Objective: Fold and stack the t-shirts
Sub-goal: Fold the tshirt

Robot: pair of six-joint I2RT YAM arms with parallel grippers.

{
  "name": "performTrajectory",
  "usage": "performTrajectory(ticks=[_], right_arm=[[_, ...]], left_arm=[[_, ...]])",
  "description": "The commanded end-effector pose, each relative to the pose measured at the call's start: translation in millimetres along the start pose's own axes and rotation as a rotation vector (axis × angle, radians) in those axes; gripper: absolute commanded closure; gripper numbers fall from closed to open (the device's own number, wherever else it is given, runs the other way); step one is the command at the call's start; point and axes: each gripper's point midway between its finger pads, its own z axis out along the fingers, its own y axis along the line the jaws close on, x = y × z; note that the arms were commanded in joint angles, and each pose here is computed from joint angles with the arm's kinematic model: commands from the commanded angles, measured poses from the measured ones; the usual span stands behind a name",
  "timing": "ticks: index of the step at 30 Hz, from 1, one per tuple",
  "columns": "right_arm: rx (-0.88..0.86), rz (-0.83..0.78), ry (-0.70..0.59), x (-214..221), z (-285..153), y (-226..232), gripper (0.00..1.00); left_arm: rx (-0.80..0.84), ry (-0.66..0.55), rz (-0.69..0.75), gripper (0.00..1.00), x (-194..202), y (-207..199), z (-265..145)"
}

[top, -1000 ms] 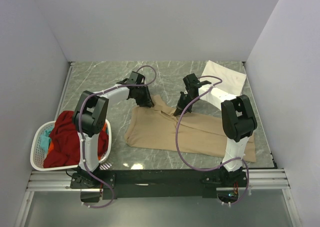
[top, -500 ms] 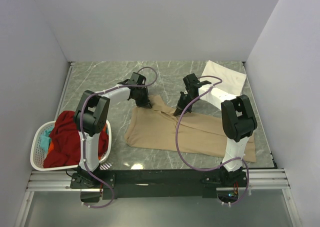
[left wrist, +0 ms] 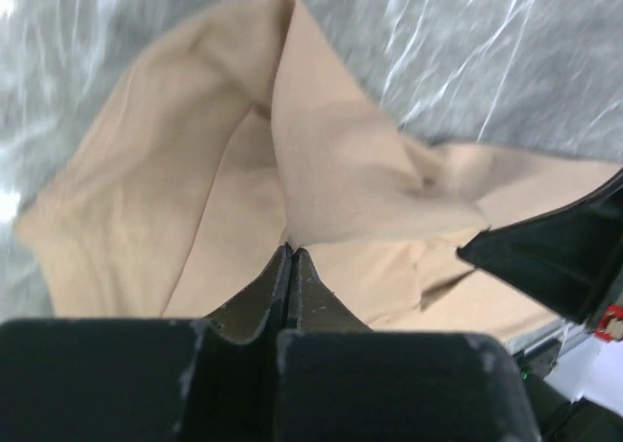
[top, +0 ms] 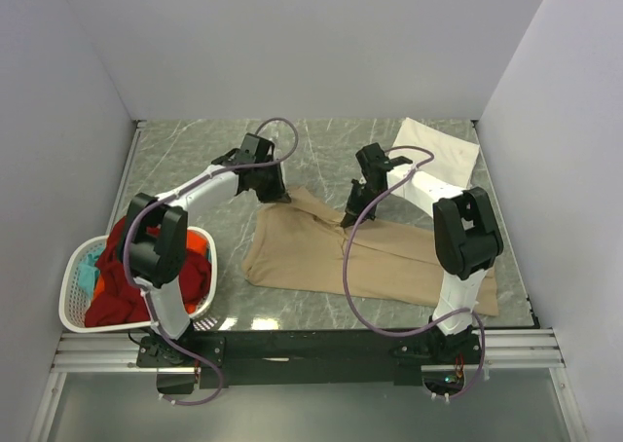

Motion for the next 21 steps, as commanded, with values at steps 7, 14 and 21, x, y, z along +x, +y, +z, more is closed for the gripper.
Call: performTrajectory(ticks=[7, 14, 21], right_arm=[[0.042, -0.142, -0.029, 26, -25, 16, 1.00], [0.080, -0.181, -0.007, 53, -27, 13, 1.00], [0.098, -0.201, 0.010, 75, -32, 9, 1.00]], left_arm=[[0.013, 0.101, 0.001, 1.00, 49, 7, -49], [0.008, 0.152, -0.005, 1.00, 78, 17, -67], [0.015, 0.203, -0.030, 1.00, 103, 24, -80]])
